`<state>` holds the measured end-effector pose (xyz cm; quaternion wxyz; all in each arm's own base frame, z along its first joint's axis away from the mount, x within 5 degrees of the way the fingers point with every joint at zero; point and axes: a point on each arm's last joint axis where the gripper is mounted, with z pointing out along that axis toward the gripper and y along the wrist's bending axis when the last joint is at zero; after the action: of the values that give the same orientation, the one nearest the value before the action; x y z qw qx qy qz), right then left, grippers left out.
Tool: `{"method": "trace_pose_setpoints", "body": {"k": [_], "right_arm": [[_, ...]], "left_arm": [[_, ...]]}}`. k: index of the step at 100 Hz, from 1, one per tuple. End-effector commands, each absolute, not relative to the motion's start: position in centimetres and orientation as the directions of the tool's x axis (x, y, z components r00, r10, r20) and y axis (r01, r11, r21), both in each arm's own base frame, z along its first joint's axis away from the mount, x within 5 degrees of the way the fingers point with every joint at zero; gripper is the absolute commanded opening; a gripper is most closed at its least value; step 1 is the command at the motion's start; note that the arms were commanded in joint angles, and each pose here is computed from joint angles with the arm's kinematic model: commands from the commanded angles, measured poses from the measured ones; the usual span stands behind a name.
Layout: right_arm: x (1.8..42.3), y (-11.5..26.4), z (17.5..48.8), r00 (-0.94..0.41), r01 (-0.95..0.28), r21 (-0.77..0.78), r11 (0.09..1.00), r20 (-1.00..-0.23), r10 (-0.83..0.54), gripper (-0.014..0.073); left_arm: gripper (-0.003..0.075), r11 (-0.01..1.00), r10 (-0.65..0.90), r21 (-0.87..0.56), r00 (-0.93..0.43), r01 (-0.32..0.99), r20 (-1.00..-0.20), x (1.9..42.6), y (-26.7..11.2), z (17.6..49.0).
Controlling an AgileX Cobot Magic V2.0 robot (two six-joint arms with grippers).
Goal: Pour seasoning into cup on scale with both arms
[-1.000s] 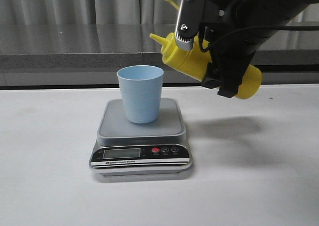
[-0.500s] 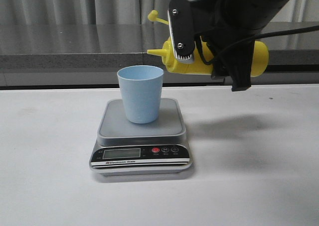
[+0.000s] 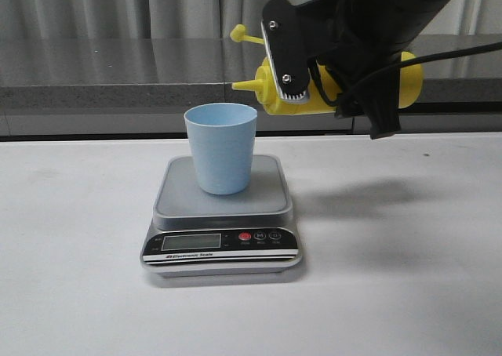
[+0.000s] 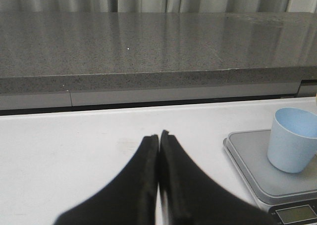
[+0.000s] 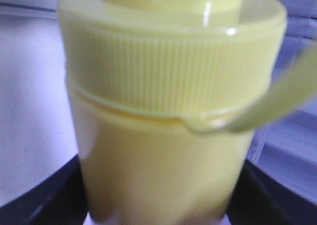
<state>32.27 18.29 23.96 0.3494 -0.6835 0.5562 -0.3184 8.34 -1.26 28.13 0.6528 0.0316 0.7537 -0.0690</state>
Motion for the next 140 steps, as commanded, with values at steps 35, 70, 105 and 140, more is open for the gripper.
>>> {"method": "trace_pose_setpoints", "body": {"k": [35, 70, 105, 140], "right_arm": [[32.2, 18.2, 27.0, 0.141, -0.477, -0.878, -0.023, -0.050, -0.989, 0.0246], [32.1, 17.1, 29.1, 0.083, -0.536, -0.763, 0.362, -0.475, -0.876, 0.0246], [31.8, 13.2, 31.9, 0.098, -0.506, -0.397, 0.765, -0.908, -0.406, 0.0246], [29.7, 9.7, 27.6, 0.063, -0.432, -0.114, 0.895, -0.993, -0.096, 0.0246]], "left_arm": [[-0.0020, 0.989, -0.070, -0.077, -0.058, 0.128, -0.996, 8.4, -1.1, 29.6], [-0.0020, 0.989, -0.070, -0.077, -0.058, 0.128, -0.996, 8.4, -1.1, 29.6], [-0.0020, 0.989, -0.070, -0.077, -0.058, 0.128, -0.996, 8.4, -1.1, 29.6], [-0.0020, 0.989, -0.070, -0.077, -0.058, 0.128, -0.996, 8.4, -1.1, 29.6]]}}
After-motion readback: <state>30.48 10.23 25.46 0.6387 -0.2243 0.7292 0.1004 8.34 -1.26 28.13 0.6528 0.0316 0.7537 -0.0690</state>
